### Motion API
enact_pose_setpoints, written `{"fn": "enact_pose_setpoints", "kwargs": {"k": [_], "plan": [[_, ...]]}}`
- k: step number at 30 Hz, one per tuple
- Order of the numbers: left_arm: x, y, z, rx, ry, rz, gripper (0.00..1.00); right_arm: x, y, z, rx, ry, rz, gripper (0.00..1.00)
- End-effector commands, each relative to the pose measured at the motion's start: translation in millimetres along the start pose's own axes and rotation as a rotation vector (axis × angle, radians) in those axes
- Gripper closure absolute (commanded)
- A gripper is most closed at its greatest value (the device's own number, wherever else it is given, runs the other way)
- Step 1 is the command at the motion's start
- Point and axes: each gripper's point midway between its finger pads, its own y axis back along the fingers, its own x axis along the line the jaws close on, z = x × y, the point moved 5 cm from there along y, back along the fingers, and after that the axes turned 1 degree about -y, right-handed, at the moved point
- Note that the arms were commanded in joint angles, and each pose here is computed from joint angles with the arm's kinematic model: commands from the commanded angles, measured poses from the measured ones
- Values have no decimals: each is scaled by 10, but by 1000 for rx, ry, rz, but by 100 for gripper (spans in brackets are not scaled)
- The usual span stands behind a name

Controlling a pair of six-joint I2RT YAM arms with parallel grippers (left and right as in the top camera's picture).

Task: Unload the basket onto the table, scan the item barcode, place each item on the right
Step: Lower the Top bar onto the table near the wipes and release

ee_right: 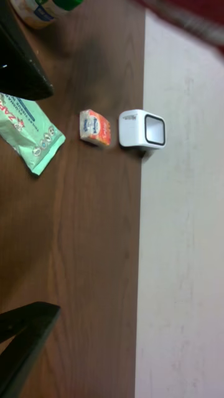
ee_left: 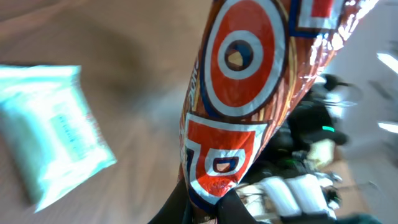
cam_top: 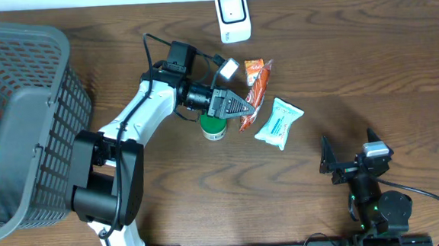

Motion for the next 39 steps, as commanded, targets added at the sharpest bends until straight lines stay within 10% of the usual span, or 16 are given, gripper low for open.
{"fn": "enact_pose_setpoints", "kwargs": {"k": [1,14,39], "plan": [[256,-48,-55,33,115,210,93,9,-9,-40,19,-17,5,1],[544,-615,-293,146,149,774,92,5,-21,-74,39,-72,2,1],[471,-852,-642,135,490,687,92,5,-21,-75,40,-91,2,1]]}}
